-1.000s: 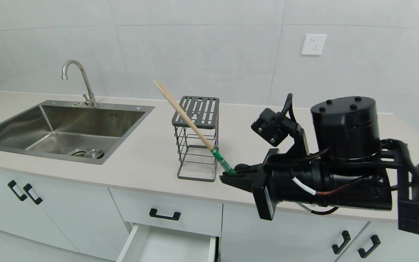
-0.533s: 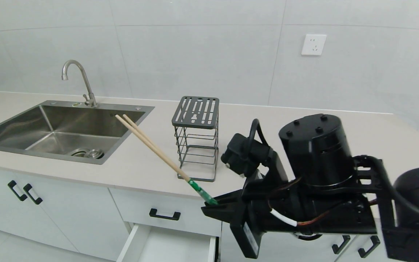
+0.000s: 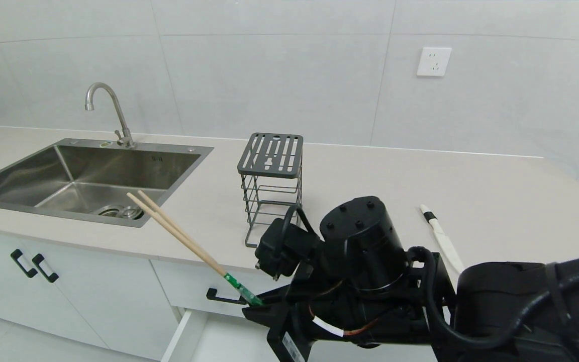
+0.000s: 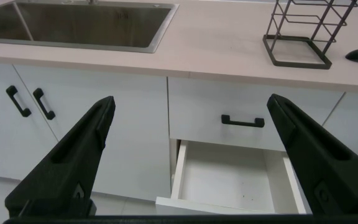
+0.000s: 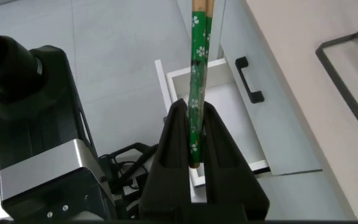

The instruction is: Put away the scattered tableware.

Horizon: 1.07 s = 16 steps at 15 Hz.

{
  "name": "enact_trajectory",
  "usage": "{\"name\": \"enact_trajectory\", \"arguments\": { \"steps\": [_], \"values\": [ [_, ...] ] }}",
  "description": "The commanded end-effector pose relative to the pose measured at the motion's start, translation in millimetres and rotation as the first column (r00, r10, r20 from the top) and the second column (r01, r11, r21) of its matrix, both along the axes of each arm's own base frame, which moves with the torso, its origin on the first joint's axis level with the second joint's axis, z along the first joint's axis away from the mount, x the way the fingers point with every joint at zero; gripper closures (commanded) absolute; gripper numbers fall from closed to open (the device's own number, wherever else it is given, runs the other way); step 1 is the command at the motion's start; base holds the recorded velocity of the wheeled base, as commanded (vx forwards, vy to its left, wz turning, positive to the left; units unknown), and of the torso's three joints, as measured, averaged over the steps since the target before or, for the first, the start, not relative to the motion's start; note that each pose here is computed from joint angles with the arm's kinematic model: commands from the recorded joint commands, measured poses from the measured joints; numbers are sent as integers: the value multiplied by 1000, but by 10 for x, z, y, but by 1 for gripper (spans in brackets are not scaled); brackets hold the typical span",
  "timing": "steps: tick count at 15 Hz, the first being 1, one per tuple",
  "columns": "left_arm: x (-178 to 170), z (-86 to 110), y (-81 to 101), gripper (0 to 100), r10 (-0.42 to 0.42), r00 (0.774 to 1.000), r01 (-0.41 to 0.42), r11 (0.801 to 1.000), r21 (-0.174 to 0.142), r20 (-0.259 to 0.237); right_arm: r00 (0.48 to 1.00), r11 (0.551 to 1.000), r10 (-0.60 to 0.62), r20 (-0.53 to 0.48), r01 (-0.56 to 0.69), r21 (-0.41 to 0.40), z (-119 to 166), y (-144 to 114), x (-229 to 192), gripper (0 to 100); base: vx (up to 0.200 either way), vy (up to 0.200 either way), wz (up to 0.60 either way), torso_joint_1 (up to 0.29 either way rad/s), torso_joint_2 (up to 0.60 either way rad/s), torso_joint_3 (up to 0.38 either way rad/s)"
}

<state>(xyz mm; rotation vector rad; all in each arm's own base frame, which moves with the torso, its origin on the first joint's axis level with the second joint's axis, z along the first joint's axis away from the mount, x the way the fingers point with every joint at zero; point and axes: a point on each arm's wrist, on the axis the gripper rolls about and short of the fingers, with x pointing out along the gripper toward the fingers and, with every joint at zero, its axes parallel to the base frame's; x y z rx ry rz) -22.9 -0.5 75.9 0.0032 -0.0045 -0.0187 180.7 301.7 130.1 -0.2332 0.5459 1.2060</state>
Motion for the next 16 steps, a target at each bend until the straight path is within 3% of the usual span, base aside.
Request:
{"name": "enact_trajectory", "arguments": {
  "steps": [1,6,11,16],
  "values": [
    [1,-1,0,0,0,1000,0,1000,0,-1,1000,1000,2,-16,-3,-22,-94,35,9,100,0,0,0,0,0,0],
    [1,-1,0,0,0,1000,0,1000,0,-1,998,995,-9,-68,2,-101,-425,124,103,100,0,0,0,-8,17,14],
    [1,-1,0,0,0,1000,0,1000,0,-1,997,988,7,-74,-19,-156,-450,153,108,100,0,0,0,-168,335,171],
    [1,-1,0,0,0,1000,0,1000,0,-1,998,991,12,-58,-19,-134,-397,215,139,100,0,0,0,-182,368,186]
  ]
}}
